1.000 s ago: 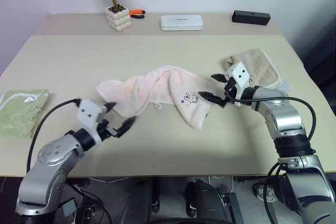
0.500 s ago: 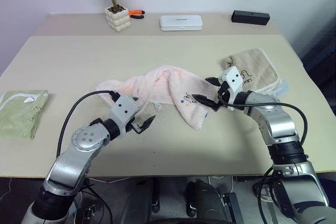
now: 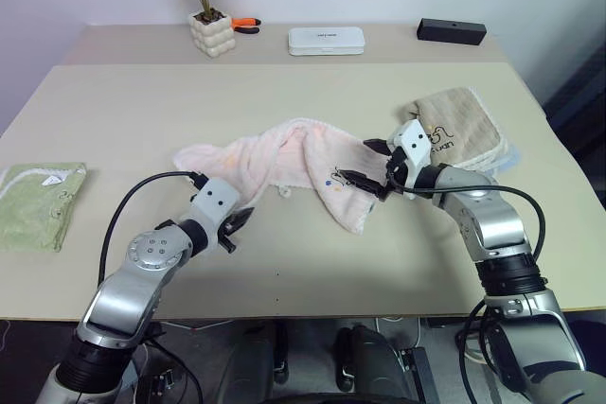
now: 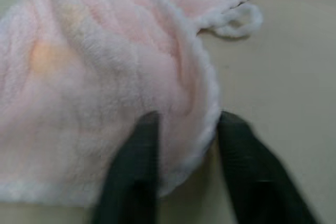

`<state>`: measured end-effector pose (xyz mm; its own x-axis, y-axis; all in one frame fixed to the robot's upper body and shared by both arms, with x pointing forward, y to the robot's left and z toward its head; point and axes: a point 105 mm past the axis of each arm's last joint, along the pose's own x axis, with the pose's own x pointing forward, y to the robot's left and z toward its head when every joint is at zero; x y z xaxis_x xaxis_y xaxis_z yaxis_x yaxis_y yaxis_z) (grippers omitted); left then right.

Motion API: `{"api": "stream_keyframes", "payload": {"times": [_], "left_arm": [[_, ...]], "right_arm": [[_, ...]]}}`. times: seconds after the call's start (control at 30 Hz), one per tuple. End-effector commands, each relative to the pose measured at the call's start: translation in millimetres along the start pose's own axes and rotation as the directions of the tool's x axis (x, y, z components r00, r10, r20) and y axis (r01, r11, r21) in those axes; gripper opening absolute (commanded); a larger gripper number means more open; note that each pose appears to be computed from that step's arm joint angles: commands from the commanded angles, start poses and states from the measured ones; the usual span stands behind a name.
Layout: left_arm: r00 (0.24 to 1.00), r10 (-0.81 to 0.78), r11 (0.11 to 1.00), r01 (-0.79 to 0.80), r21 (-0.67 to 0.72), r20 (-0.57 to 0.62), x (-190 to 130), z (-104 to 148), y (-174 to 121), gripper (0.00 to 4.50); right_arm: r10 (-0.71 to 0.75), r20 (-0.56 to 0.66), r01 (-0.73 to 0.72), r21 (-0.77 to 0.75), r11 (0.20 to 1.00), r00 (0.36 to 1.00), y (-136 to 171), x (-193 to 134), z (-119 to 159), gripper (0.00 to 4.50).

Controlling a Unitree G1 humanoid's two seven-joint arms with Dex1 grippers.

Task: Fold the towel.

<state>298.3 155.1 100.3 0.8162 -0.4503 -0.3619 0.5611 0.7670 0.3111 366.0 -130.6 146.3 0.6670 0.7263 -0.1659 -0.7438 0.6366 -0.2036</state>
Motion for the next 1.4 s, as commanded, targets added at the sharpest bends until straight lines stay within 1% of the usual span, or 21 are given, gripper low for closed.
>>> {"api": "stream_keyframes", "payload": {"times": [0.03, 0.13, 0.2, 0.3, 0.37, 0.47, 0.53, 0.6, 0.67, 0.7, 0.87, 0.9, 0.93, 1.03, 1.23, 1.3, 1.33, 1.37, 1.4], "left_arm": [[0.998, 0.058, 0.997, -0.059, 0.050, 0.023, -6.7, 6.0, 15.3, 0.04], [0.994, 0.078, 0.993, -0.084, 0.088, 0.070, -10.3, 14.5, 21.9, 0.04], [0.989, 0.087, 0.991, -0.098, 0.093, 0.118, -14.2, 22.3, 24.8, 0.04], [0.984, 0.102, 0.988, -0.117, 0.097, 0.146, -22.2, 22.2, 29.7, 0.04], [0.983, 0.109, 0.988, -0.123, 0.096, 0.147, -24.5, 20.6, 31.6, 0.04], [0.984, 0.107, 0.988, -0.121, 0.093, 0.146, -26.9, 18.1, 31.8, 0.04], [0.984, 0.104, 0.988, -0.119, 0.097, 0.146, -28.8, 15.8, 30.8, 0.04], [0.983, 0.101, 0.988, -0.118, 0.099, 0.156, -29.6, 16.5, 29.5, 0.04], [0.982, 0.102, 0.988, -0.119, 0.100, 0.159, -29.7, 16.7, 28.8, 0.00], [0.982, 0.103, 0.988, -0.120, 0.099, 0.161, -29.7, 16.7, 28.5, 0.00], [0.981, 0.099, 0.989, -0.116, 0.093, 0.166, -30.6, 16.6, 24.8, 0.00], [0.981, 0.096, 0.989, -0.113, 0.093, 0.167, -30.8, 16.6, 23.9, 0.00], [0.981, 0.094, 0.990, -0.110, 0.092, 0.167, -31.1, 16.3, 23.4, 0.00], [0.978, 0.110, 0.989, -0.124, 0.074, 0.176, -34.4, 17.1, 29.5, 0.00], [0.939, 0.237, 0.968, -0.250, 0.023, 0.250, -39.7, 37.2, 70.7, 0.00], [0.896, 0.324, 0.939, -0.344, 0.014, 0.304, -41.5, 55.0, 98.1, 0.00], [0.849, 0.387, 0.911, -0.412, -0.008, 0.361, -44.3, 72.7, 119.2, 0.00], [0.774, 0.467, 0.859, -0.512, -0.012, 0.428, -51.5, 94.5, 143.4, 0.00], [0.708, 0.523, 0.813, -0.581, -0.030, 0.475, -59.2, 110.9, 161.6, 0.00]], "right_arm": [[-0.023, 0.050, 0.025, -0.041, 0.999, 0.999, -10.6, -4.1, 20.4, 4.50], [-0.062, 0.050, 0.063, -0.022, 0.998, 0.997, -23.4, -2.4, 26.8, 4.50], [-0.089, 0.020, 0.089, -0.017, 0.996, 0.996, -32.4, 0.4, 25.8, 4.50], [-0.156, -0.073, 0.159, 0.030, 0.987, 0.985, -54.2, 4.0, 15.4, 4.50], [-0.170, -0.113, 0.177, 0.053, 0.983, 0.979, -61.5, 5.0, 9.8, 4.50], [-0.171, -0.154, 0.182, 0.059, 0.981, 0.973, -67.7, 6.6, 3.7, 4.50], [-0.148, -0.231, 0.173, 0.094, 0.980, 0.962, -70.5, 10.9, -9.9, 4.50], [-0.131, -0.281, 0.167, 0.109, 0.980, 0.951, -72.1, 14.1, -18.4, 4.50], [-0.134, -0.302, 0.172, 0.101, 0.980, 0.944, -74.4, 15.8, -20.9, 3.97], [-0.134, -0.310, 0.173, 0.101, 0.980, 0.941, -75.1, 16.3, -22.2, 3.64], [-0.128, -0.327, 0.169, 0.101, 0.980, 0.937, -75.5, 17.4, -27.3, 1.07], [-0.125, -0.326, 0.166, 0.101, 0.981, 0.937, -75.1, 17.6, -27.5, 0.49], [-0.119, -0.322, 0.159, 0.101, 0.982, 0.939, -74.4, 17.9, -26.7, 0.05], [-0.129, -0.288, 0.160, 0.087, 0.983, 0.949, -77.0, 16.6, -17.0, 0.05], [-0.249, -0.167, 0.243, -0.053, 0.969, 0.954, -98.7, 12.0, 19.2, 0.05], [-0.299, -0.076, 0.289, -0.124, 0.949, 0.951, -108.1, 11.3, 45.8, 0.05], [-0.346, 0.004, 0.341, -0.167, 0.925, 0.938, -116.6, 8.9, 69.9, 0.05], [-0.389, 0.093, 0.400, -0.190, 0.897, 0.916, -124.7, 5.0, 97.2, 0.05], [-0.417, 0.159, 0.443, -0.207, 0.872, 0.895, -129.9, 1.0, 117.4, 0.05]]}}
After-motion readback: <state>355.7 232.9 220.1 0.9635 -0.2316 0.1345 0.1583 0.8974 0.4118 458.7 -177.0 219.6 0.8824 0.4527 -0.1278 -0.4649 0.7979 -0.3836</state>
